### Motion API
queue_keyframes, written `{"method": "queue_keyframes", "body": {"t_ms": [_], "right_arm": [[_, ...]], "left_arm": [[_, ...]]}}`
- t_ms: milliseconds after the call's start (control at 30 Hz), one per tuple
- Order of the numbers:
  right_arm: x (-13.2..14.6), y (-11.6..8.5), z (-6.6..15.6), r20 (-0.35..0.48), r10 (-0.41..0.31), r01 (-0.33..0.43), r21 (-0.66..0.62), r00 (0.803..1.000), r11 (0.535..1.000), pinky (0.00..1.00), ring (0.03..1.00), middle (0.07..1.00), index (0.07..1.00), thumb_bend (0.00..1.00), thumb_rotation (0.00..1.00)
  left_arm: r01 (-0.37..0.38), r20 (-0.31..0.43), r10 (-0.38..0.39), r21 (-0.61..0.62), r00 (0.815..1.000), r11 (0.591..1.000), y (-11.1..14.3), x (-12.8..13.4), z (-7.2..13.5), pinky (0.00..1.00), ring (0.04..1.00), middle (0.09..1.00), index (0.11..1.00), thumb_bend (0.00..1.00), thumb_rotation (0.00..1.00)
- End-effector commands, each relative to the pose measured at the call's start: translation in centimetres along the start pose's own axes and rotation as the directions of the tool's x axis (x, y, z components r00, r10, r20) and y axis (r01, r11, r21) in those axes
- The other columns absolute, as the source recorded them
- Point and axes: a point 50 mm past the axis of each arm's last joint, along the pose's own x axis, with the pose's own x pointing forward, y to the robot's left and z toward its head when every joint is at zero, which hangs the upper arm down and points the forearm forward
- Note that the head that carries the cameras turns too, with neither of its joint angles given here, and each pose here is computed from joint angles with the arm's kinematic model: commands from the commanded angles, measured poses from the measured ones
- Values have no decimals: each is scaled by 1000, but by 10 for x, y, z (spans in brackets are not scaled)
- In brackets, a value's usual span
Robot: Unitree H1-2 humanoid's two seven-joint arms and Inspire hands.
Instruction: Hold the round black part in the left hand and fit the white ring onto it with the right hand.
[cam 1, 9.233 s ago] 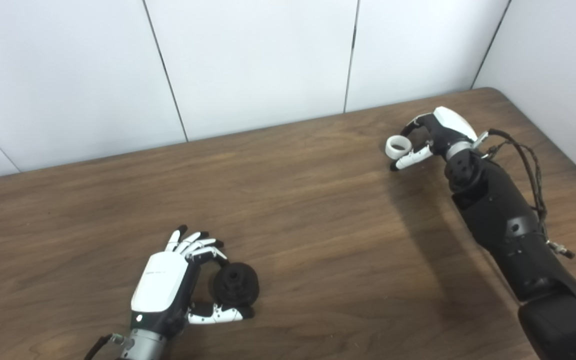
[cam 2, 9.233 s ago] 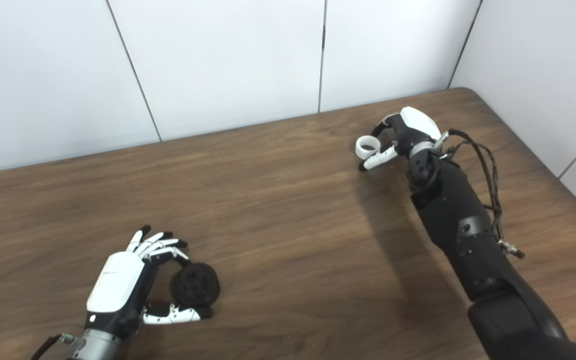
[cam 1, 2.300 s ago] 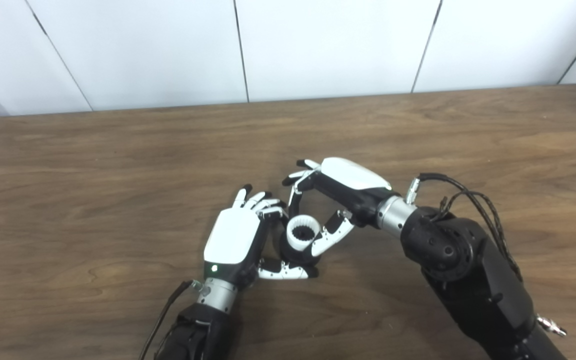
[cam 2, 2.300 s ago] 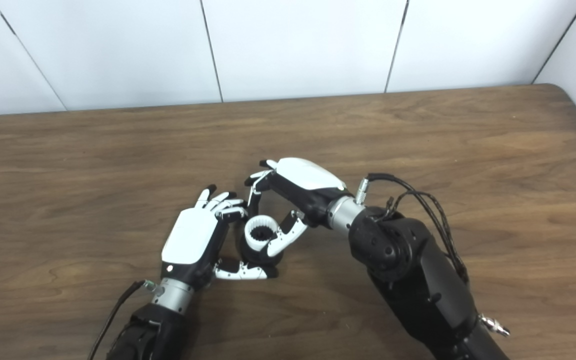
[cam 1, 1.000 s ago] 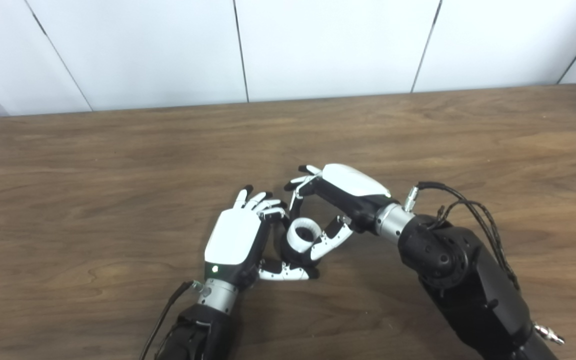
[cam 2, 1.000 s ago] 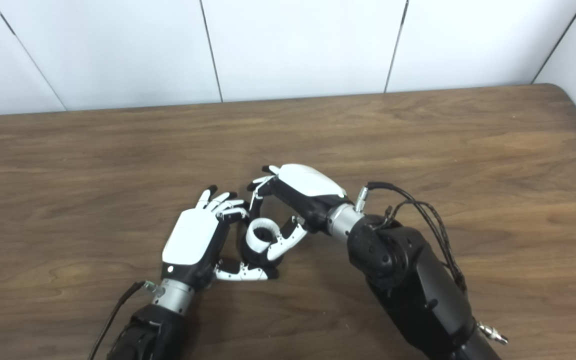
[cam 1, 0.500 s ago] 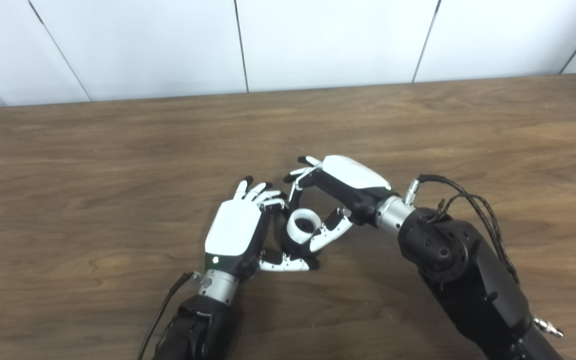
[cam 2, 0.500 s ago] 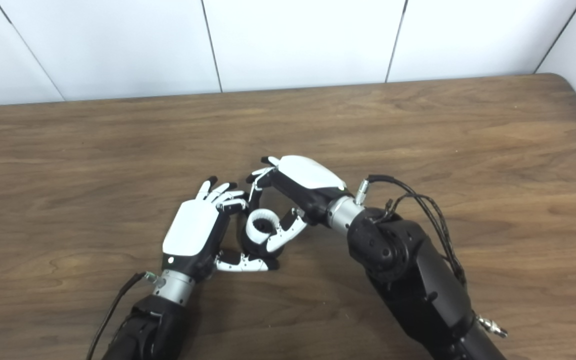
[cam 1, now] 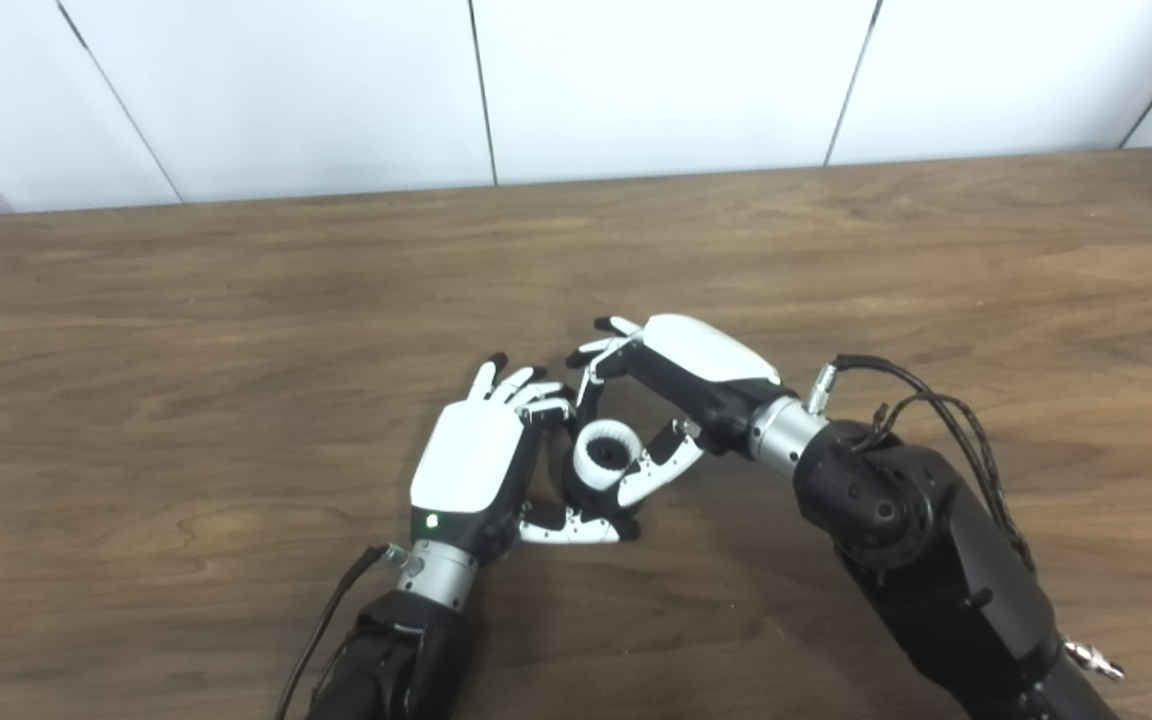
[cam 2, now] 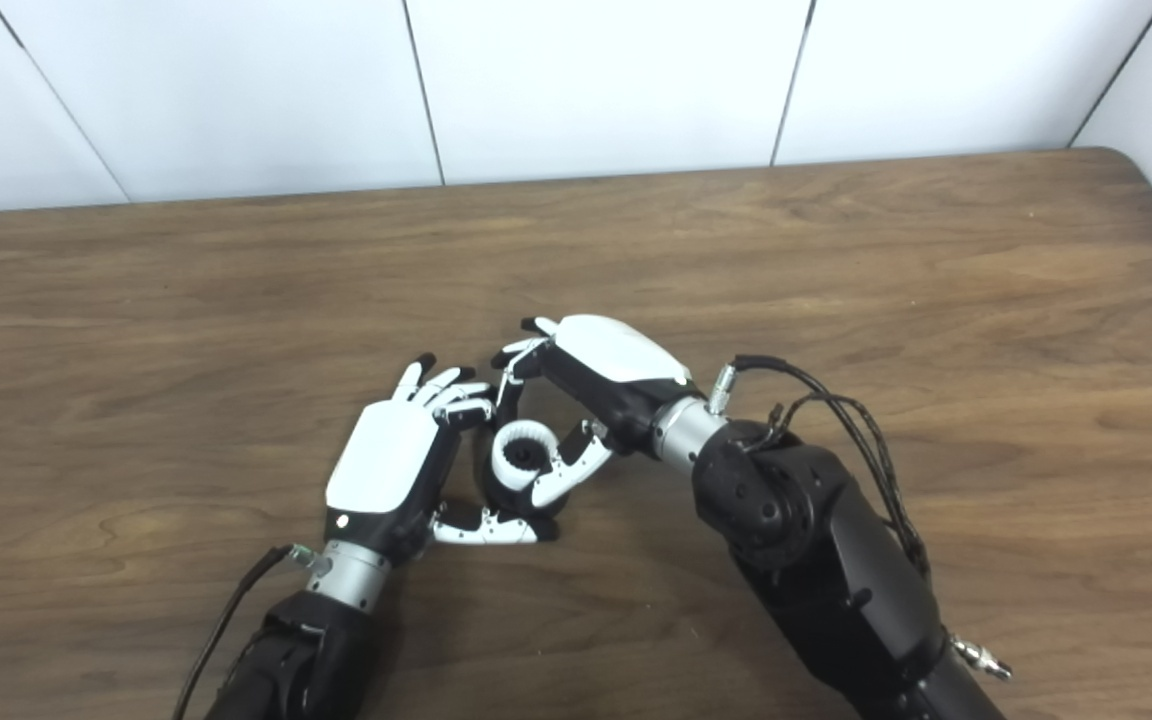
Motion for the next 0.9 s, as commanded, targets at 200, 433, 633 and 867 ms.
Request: {"method": "queue_keyframes", "body": {"t_ms": [200, 433, 633, 867], "right_arm": [[0, -21, 11, 36, -51, 53, -44, 998, 998, 884, 985, 861, 490, 525, 145], [-1, -22, 10, 42, -70, 71, -37, 997, 997, 862, 975, 864, 618, 947, 221], [0, -23, 10, 40, -79, 81, -41, 996, 996, 864, 986, 883, 665, 1000, 262], [1, -24, 9, 32, -80, 82, -44, 996, 996, 868, 990, 902, 705, 1000, 277]], "left_arm": [[9, 13, -9, 11, 1000, 1000, 0, -1, 5, 1000, 882, 776, 487, 523, 51], [8, 12, -8, -1, 1000, 1000, -1, -1, 5, 1000, 884, 774, 487, 523, 51], [5, 9, -5, -2, 1000, 1000, -1, -1, 5, 1000, 883, 773, 487, 523, 51], [6, 11, -6, 6, 1000, 1000, -1, 0, 5, 1000, 885, 774, 486, 523, 51]]}}
